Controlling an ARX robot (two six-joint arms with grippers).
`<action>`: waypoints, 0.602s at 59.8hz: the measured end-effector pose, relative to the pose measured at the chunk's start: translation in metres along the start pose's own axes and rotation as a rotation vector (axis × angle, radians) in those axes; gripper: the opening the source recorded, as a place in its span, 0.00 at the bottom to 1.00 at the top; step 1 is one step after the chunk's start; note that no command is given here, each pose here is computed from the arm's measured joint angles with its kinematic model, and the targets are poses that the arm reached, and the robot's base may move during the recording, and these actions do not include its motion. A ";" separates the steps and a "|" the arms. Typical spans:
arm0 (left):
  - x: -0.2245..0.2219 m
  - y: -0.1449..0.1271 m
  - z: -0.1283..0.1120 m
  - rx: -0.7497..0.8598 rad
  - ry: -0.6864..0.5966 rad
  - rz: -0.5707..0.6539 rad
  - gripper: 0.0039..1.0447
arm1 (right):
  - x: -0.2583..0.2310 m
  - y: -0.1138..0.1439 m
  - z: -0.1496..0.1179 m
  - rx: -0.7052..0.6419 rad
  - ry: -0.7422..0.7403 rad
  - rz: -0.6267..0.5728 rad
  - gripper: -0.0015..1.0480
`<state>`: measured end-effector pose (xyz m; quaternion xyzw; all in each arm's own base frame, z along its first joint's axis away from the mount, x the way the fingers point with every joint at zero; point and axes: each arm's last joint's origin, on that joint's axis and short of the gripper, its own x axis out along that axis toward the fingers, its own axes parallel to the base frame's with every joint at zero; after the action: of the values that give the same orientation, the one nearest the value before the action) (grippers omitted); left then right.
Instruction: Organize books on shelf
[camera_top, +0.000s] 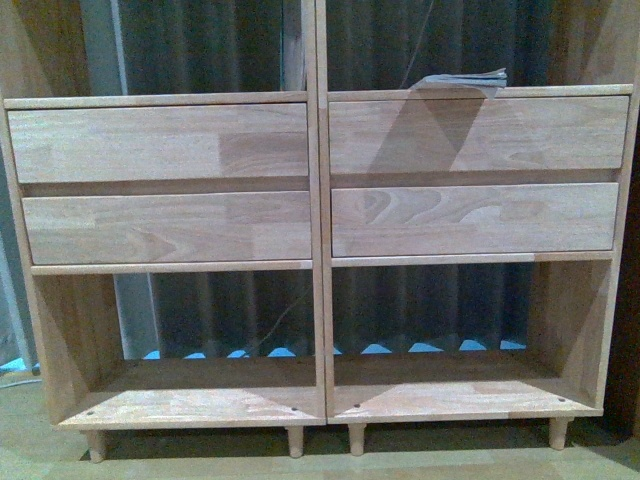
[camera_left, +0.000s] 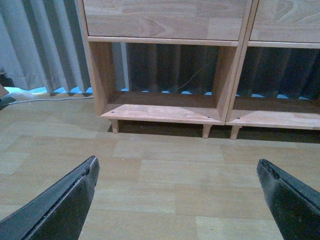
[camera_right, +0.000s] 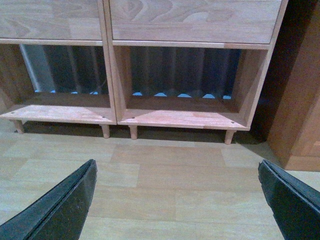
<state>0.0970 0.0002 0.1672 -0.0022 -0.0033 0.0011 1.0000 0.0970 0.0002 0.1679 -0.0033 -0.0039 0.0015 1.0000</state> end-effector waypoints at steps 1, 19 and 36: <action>0.000 0.000 0.000 0.000 0.000 0.001 0.93 | 0.000 0.000 0.000 0.000 0.000 0.000 0.93; 0.000 0.000 0.000 0.000 0.000 -0.001 0.93 | 0.000 0.000 0.000 0.000 0.000 0.000 0.93; 0.000 0.000 0.000 0.000 0.000 0.000 0.93 | 0.000 0.000 0.000 0.000 0.000 0.000 0.93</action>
<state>0.0970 0.0002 0.1672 -0.0022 -0.0033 0.0011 1.0000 0.0970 0.0002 0.1679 -0.0031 -0.0039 0.0013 1.0000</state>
